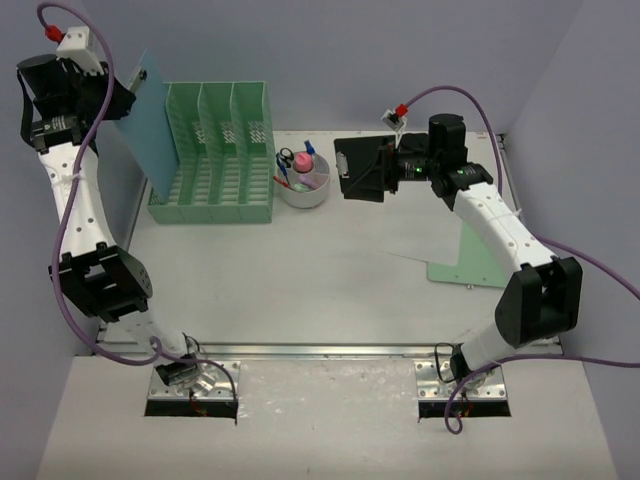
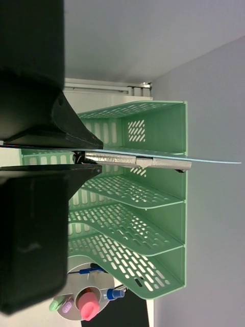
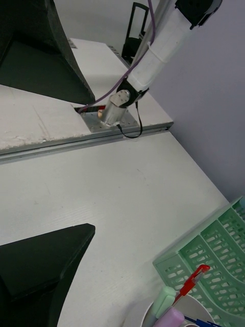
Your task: Organize the desk
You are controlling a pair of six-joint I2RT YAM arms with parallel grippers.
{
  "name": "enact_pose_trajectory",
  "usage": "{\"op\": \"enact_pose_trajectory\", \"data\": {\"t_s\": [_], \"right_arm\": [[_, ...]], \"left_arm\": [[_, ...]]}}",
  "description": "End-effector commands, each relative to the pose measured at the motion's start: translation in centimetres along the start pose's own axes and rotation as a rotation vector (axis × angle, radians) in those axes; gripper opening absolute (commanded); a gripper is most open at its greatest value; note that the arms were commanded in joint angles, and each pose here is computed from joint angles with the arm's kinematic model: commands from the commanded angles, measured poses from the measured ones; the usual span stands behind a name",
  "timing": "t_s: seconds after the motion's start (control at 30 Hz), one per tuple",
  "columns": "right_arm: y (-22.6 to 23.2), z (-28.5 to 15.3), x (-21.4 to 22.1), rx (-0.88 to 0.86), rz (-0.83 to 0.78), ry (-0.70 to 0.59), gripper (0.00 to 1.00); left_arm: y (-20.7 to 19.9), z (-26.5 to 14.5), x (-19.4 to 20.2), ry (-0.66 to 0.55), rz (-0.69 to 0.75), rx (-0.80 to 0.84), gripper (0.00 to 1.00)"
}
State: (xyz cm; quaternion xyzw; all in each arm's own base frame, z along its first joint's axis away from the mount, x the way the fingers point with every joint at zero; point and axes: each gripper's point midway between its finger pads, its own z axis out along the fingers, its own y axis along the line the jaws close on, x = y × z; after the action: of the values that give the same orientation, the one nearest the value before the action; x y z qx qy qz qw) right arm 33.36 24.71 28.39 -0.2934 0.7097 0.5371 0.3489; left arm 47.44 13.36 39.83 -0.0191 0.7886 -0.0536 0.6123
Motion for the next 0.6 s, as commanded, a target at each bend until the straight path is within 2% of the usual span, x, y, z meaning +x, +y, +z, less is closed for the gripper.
{"op": "enact_pose_trajectory", "data": {"t_s": [0.0,0.43,0.5,0.57], "right_arm": [[0.3,0.1,-0.5,-0.029,-0.034,-0.009,0.99],[0.5,-0.1,0.2,-0.031,-0.035,0.002,0.99],[0.6,-0.2,0.2,-0.025,-0.044,0.003,0.99],[0.3,-0.3,0.3,-0.002,-0.057,0.006,0.99]], "left_arm": [[0.0,-0.4,-3.0,-0.122,0.025,0.008,0.00],[1.1,1.7,3.0,-0.039,-0.062,-0.007,0.00],[1.3,1.7,3.6,-0.022,-0.073,-0.017,0.03],[1.2,1.7,4.1,-0.014,-0.114,-0.013,0.11]]}}
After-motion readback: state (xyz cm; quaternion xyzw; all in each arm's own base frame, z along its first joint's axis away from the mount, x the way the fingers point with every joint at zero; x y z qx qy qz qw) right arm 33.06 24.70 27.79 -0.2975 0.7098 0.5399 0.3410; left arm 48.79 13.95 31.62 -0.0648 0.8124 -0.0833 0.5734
